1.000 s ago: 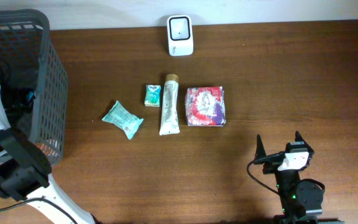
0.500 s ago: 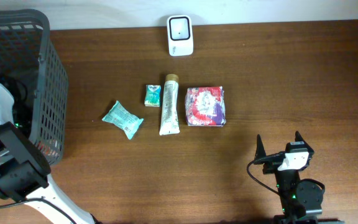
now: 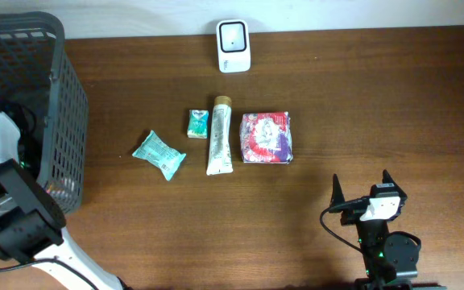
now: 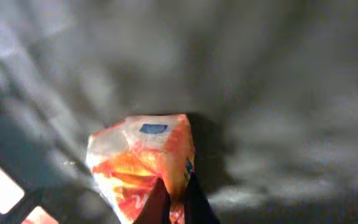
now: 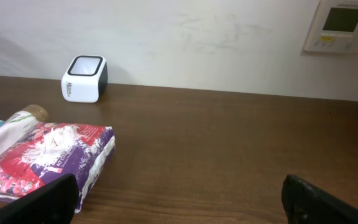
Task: Scan the item barcode
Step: 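Reach the left gripper into the basket and grasp the orange tissue pack, then place the orange tissue pack on the table below the teal box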
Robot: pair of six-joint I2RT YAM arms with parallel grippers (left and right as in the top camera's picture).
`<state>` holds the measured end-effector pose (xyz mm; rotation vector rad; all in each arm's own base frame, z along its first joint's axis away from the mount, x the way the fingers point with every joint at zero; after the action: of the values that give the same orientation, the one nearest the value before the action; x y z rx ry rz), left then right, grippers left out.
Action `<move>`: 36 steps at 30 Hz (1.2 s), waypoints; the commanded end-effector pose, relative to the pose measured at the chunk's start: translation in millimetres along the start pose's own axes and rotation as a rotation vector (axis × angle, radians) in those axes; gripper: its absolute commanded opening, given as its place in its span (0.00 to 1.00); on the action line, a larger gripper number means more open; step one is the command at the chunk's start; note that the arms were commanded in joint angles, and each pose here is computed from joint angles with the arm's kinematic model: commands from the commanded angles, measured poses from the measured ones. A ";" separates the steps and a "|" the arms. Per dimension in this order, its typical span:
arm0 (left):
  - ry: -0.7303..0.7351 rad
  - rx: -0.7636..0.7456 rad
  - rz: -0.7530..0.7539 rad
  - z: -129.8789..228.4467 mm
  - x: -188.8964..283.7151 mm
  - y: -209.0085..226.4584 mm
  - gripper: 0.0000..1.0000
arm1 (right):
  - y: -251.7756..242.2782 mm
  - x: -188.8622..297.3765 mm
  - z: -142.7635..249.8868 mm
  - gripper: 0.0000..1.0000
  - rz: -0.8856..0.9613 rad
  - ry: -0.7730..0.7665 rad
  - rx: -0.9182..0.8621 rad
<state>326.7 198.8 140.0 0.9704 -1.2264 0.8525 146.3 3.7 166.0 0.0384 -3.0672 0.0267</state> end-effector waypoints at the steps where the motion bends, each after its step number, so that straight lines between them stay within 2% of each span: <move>1: -0.083 -0.090 0.083 -18.0 49.1 -10.2 0.00 | -0.5 -0.1 2.6 0.99 0.003 0.005 -0.007; 5: -0.246 -0.078 0.199 -22.0 143.1 -5.9 0.00 | -0.5 -0.1 2.6 0.99 0.003 0.005 -0.007; 9: -0.428 -0.065 0.327 -2.2 227.2 16.2 0.00 | -0.5 -0.1 2.6 0.99 0.003 0.005 -0.007; 12: -0.603 -0.056 0.469 26.1 288.4 42.2 0.00 | -0.5 -0.1 2.6 0.99 0.003 0.005 -0.007; 14: -0.671 -0.075 0.583 50.4 318.8 58.2 0.00 | -0.5 -0.1 2.6 0.99 0.003 0.005 -0.007; 17: -0.707 -0.155 0.733 86.7 346.8 65.7 0.00 | -0.5 -0.1 2.6 0.99 0.003 0.005 -0.007; 18: -0.700 -0.255 0.784 103.7 352.8 59.5 0.00 | -0.5 -0.1 2.6 0.99 0.003 0.005 -0.007; 21: -0.646 -0.593 0.852 142.8 352.4 24.6 0.00 | -0.5 -0.1 2.6 0.99 0.003 0.005 -0.007; 25: -0.556 -0.914 0.788 196.0 329.7 -33.6 0.00 | -0.5 -0.1 2.6 0.99 0.003 0.005 -0.007; 32: -0.385 -1.177 0.471 262.9 252.6 -110.3 0.00 | -0.5 -0.1 2.7 0.99 0.003 0.005 -0.007; 36: -0.252 -1.278 0.255 292.1 184.6 -144.7 0.00 | -0.5 -0.1 2.6 0.99 0.003 0.005 -0.007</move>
<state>376.8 -105.0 367.0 -0.1697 -1.8733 0.1365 146.3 3.7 166.0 0.0390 -3.0672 0.0278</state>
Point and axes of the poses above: each gripper's point midway between its finger pads, its own x axis back along the fingers, its own y axis along the line the jaws close on, z = x × y, the point moved 10 cm from there along x, back along the fingers, and after that the axes turned 2 degrees about -x, right-handed, at the moved point
